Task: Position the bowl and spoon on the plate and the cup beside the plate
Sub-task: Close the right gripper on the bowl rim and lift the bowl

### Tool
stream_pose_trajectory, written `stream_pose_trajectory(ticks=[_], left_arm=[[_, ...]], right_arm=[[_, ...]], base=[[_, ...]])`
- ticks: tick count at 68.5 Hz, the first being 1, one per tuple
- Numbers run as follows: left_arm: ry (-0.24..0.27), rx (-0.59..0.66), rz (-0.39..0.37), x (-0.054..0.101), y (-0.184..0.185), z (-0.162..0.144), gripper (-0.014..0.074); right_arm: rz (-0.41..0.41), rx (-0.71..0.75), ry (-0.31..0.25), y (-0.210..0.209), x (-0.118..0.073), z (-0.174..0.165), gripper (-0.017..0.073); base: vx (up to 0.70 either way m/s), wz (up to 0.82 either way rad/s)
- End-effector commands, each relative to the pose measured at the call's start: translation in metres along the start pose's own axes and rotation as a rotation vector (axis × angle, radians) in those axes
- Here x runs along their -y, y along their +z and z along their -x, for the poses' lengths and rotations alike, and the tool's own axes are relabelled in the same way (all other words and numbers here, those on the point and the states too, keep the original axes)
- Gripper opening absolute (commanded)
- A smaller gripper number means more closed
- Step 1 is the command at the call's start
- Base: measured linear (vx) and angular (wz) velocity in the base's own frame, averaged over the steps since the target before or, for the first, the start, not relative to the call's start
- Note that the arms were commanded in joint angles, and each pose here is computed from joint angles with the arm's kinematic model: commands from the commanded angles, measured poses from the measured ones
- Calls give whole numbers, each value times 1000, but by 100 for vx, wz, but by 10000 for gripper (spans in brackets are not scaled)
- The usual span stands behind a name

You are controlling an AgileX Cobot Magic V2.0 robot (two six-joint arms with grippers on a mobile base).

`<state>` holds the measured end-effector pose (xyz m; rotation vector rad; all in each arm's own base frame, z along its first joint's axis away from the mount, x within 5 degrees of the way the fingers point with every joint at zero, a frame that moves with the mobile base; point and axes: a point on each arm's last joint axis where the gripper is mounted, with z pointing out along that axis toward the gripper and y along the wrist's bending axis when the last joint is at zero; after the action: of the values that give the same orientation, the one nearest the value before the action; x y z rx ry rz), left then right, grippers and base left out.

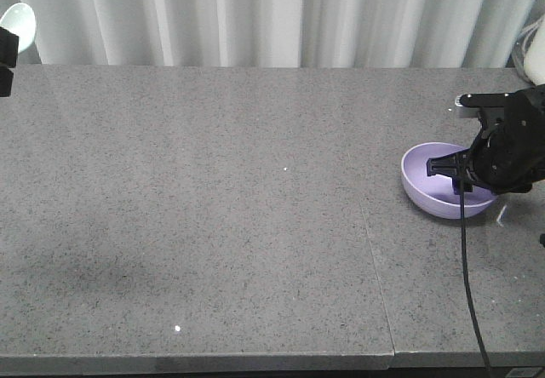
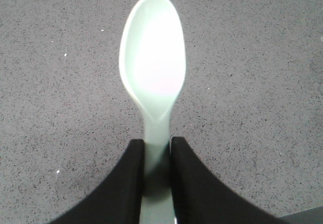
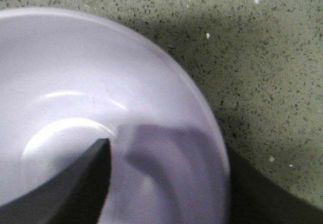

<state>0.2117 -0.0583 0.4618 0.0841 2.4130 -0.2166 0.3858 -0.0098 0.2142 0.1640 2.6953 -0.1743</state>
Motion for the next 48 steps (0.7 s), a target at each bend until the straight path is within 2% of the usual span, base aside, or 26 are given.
stream_pose_trajectory(ticks=[1,15,30,48], left_arm=[[3,64,-23,2,-14,3,-6],[3,64,-23,2,-14,3,-6],[3,64,-23,2,-14,3,-6],[3,64,-23,2,-14,3,-6]], right_arm=[[-2,95,0,-22,5,13,258],[-7,85,-3,-22,6,13,-17],[-7,100,1,-31,7,13,-10],[-5,193,21,-87,16,12,-10]], base=[[0,0],[0,0],[0,0],[0,0]])
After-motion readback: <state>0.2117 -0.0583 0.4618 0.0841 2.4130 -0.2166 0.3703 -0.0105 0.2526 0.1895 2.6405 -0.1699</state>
